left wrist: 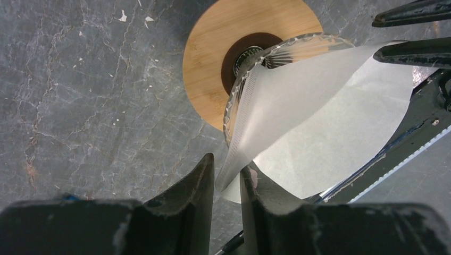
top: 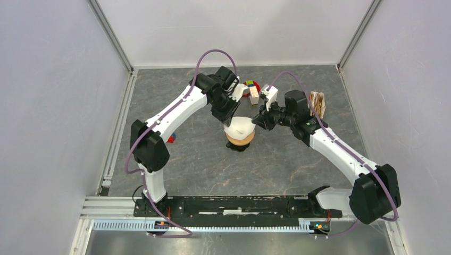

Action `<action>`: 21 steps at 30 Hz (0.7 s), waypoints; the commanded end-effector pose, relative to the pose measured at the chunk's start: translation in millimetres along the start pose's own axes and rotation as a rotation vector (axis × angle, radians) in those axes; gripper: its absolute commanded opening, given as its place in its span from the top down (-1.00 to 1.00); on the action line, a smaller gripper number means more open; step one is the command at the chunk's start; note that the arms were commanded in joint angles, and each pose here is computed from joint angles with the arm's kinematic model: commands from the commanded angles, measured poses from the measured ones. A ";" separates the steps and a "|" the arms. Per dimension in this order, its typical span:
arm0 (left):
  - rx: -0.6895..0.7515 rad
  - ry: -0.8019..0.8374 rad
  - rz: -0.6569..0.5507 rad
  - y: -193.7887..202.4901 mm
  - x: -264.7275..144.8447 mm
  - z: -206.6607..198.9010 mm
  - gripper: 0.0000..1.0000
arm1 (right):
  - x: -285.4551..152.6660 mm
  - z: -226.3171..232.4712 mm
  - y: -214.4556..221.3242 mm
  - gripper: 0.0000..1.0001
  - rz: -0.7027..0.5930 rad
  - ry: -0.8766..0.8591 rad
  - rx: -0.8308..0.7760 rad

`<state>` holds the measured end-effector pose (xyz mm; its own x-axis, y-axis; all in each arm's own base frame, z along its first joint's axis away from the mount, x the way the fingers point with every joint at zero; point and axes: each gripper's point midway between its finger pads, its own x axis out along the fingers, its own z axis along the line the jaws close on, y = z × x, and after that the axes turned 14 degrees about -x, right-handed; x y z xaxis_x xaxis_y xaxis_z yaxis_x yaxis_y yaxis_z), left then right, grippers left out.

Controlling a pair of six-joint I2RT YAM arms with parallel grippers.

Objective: Place the coffee filter in the dripper

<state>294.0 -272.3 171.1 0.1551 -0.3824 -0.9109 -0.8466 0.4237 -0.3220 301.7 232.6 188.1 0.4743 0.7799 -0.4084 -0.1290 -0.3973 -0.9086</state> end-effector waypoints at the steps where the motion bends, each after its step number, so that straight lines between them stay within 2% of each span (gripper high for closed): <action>1: 0.040 0.008 -0.099 -17.3 -14.3 -2.3 0.38 | -0.3 -10.4 -18.9 0.56 -0.028 0.040 -0.060; 12: 0.023 0.024 -0.117 -22.3 -3.9 -4.5 0.30 | 3.0 -5.6 -16.6 0.55 -0.019 0.025 -0.071; 16: 0.024 0.034 -0.124 -22.5 -5.8 -6.6 0.21 | 1.3 -3.0 -29.2 0.46 -0.045 0.003 -0.076; 21: 0.056 0.050 -0.194 -33.0 -17.8 -11.5 0.05 | -4.7 -3.0 -50.1 0.32 -0.083 -0.005 -0.097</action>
<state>306.2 -282.8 164.9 0.1962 -0.4189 -0.8866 -0.8298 0.4108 -0.3777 302.5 237.6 194.4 0.4683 0.7786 -0.4177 -0.1030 -0.4214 -0.9010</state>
